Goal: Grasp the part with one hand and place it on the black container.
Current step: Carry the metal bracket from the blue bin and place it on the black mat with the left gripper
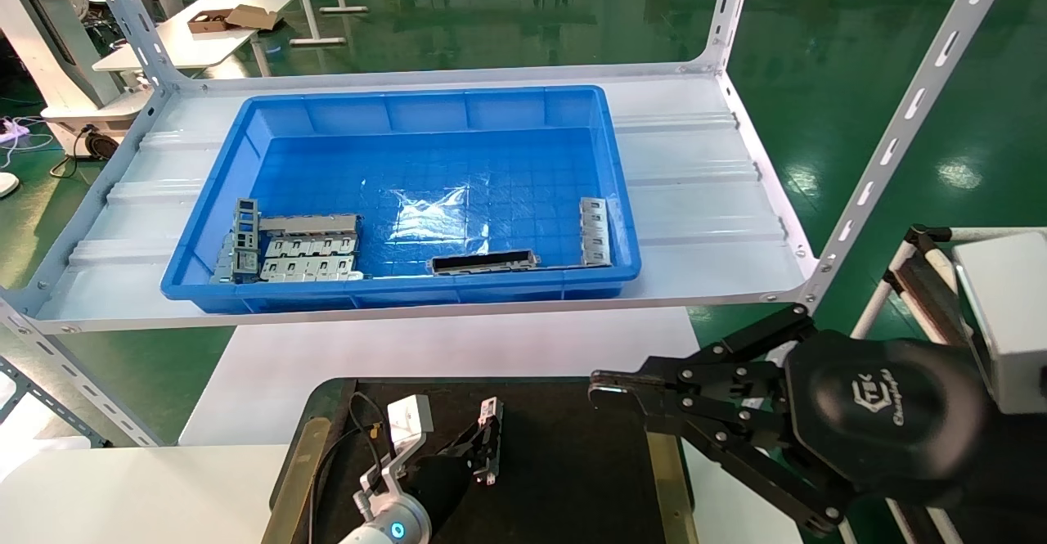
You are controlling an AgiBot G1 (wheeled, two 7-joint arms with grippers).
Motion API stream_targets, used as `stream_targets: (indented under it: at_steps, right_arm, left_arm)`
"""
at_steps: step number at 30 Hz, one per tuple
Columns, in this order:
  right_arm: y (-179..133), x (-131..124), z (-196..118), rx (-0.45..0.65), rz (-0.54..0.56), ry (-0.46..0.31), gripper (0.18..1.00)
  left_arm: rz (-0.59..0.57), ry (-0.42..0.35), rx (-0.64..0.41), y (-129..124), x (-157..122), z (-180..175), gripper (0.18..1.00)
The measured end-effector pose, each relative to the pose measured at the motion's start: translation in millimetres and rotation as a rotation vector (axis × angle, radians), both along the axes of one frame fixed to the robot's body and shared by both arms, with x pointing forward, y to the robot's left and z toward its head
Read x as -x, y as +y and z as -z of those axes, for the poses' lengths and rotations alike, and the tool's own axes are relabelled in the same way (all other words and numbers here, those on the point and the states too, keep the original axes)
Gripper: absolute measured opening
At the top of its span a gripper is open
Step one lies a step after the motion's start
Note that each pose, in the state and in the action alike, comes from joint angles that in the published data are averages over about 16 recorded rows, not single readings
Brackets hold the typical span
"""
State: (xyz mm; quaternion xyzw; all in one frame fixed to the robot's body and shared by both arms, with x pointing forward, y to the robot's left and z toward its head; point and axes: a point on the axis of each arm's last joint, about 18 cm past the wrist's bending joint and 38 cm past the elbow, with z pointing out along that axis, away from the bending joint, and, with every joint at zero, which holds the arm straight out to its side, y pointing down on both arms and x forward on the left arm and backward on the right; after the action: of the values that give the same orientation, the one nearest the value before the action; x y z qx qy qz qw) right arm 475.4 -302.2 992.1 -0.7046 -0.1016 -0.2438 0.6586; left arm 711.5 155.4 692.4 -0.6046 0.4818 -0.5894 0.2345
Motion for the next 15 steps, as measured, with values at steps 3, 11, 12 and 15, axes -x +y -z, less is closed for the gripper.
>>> stream_targets:
  at_steps: [3, 11, 12, 15]
  right_arm:
    - [0.0, 0.0, 0.0, 0.000, 0.000, 0.000, 0.203]
    - [0.0, 0.0, 0.0, 0.000, 0.000, 0.000, 0.257]
    - [0.0, 0.0, 0.0, 0.000, 0.000, 0.000, 0.267]
    - [0.0, 0.0, 0.0, 0.000, 0.000, 0.000, 0.302]
  left_arm:
    - [-0.001, 0.000, 0.002, -1.4, 0.3, -1.3, 0.329]
    - [0.005, -0.011, 0.001, -4.3, 3.4, -7.8, 0.372]
    - [0.009, -0.014, -0.001, -4.5, 4.2, -9.3, 0.379]
    - [0.026, -0.030, -0.009, -4.3, 7.6, -15.3, 0.420]
